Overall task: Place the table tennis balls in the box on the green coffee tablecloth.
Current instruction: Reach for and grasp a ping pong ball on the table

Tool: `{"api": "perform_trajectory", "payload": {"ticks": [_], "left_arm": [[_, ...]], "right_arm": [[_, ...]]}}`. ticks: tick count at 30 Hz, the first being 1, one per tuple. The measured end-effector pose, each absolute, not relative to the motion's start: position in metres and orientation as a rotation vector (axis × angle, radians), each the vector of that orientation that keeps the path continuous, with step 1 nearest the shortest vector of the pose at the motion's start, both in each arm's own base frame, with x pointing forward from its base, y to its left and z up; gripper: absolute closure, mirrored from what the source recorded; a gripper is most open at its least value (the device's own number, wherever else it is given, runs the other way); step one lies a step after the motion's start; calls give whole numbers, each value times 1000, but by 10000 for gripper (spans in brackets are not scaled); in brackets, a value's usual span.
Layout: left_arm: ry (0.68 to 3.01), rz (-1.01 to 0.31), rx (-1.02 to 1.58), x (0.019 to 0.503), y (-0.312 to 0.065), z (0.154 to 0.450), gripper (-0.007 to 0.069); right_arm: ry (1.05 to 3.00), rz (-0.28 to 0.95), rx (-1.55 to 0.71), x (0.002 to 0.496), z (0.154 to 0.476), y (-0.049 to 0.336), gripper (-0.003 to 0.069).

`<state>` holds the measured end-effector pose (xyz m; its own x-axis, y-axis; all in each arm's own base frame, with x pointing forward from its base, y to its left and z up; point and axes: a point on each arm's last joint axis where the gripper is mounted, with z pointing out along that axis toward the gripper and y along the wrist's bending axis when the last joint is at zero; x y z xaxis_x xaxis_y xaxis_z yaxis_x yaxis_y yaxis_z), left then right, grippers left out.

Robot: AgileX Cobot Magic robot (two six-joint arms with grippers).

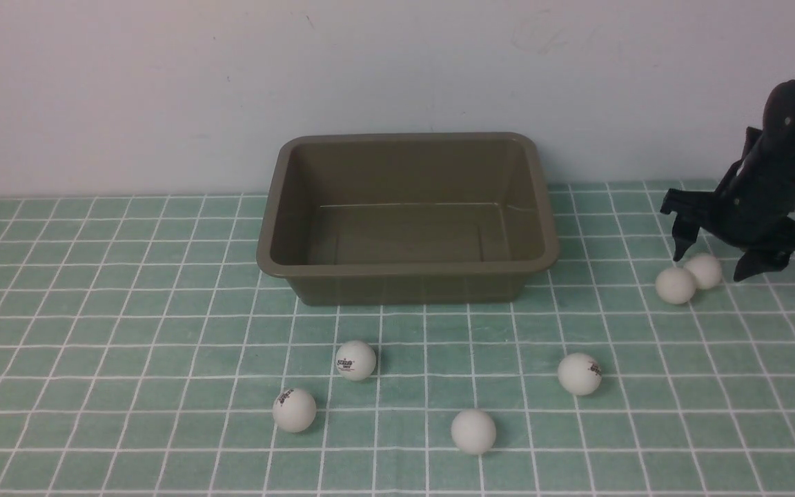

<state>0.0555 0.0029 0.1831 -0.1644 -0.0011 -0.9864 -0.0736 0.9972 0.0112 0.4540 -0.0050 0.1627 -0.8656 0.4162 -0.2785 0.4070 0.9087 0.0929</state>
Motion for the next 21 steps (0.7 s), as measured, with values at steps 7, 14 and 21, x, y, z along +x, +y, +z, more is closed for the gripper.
{"api": "perform_trajectory", "payload": {"ticks": [7,14,21], "left_arm": [[1735,64,-56,55,3,183,629],[1735,64,-56,55,3,183,629],[1735,64,-56,55,3,183,629]], "right_arm": [[2779,45,612,455,160,-5,195],[2781,43,593,455,160,-5,305],[2757,33,435,466,180,-5,305]]}}
